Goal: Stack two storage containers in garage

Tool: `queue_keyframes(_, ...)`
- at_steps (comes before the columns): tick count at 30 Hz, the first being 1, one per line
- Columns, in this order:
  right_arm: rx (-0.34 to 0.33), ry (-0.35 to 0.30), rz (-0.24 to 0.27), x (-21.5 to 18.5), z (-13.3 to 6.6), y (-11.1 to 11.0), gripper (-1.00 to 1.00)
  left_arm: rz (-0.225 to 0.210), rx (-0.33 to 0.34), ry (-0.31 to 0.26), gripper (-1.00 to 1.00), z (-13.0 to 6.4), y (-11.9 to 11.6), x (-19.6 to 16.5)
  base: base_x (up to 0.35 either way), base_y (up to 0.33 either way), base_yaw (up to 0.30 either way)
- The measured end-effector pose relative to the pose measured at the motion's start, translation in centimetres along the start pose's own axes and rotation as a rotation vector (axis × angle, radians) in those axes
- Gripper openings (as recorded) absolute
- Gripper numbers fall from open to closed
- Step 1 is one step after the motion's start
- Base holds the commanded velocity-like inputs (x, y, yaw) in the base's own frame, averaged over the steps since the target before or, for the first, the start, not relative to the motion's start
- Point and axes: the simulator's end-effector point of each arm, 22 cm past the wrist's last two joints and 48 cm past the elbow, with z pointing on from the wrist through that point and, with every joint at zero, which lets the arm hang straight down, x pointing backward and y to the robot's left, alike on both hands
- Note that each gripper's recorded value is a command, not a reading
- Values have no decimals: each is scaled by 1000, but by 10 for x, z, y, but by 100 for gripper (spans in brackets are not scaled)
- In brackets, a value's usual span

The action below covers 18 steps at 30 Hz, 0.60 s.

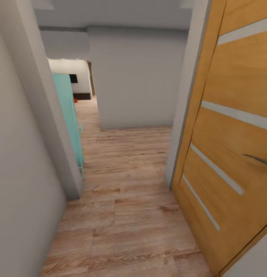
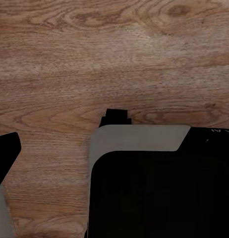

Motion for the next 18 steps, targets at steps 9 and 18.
queue_keyframes(9,0,0,0,0,0,0,100,0,0,0,100,0,0,0,341,0,72)
queue_keyframes(18,0,0,0,0,0,0,100,0,0,0,100,0,0,0,341,0,1)
